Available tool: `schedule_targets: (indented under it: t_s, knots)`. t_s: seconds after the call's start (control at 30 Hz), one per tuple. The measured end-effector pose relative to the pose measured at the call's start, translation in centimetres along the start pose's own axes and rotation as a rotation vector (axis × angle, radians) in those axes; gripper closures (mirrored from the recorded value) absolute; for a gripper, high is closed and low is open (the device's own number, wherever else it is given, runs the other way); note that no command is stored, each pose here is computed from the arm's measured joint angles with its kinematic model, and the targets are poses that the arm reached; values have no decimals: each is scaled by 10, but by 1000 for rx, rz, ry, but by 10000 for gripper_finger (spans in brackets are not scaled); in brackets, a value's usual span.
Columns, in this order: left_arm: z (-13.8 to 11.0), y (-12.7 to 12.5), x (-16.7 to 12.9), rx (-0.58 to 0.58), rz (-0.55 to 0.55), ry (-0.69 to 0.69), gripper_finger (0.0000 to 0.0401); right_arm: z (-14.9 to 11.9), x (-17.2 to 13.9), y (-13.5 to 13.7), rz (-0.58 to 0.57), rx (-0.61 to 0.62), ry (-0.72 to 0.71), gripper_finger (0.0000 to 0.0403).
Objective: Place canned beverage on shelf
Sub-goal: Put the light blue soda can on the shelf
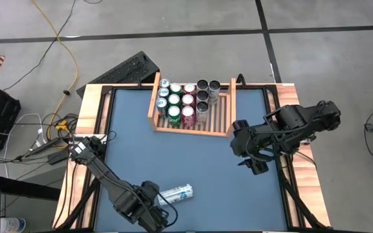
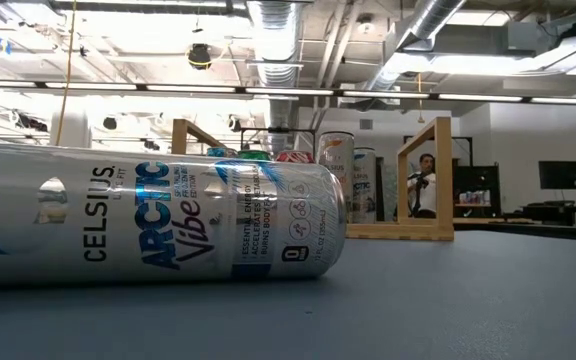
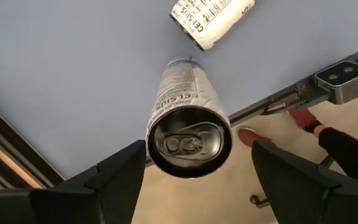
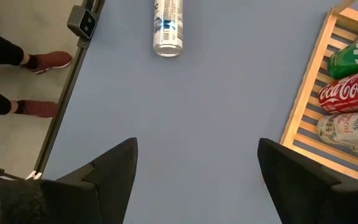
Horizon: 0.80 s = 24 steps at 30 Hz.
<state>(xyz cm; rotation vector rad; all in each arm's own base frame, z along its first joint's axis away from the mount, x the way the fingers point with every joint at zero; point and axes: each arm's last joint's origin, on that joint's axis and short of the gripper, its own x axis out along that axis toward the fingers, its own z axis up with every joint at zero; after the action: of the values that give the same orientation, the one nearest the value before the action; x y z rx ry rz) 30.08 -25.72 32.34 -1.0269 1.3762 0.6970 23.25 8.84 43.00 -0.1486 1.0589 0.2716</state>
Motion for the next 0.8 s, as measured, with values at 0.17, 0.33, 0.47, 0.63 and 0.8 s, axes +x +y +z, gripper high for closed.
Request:
schedule_targets:
  t_s: [0.17,0.33,0.47,0.63,0.8]
  knots:
    - [5,-5,0,123,-35,6,117,2,0,0,1,1,-17,83]
    - [17,-9,-1,147,-58,-15,116,3,0,0,2,1,-33,83]
    - [21,-10,-1,157,-55,-19,116,4,0,0,2,2,-43,83]
    - [26,-11,-2,244,-54,37,116,4,0,0,2,2,-43,83]
    - [36,-12,-2,316,-53,12,116,4,0,0,2,2,-44,83]
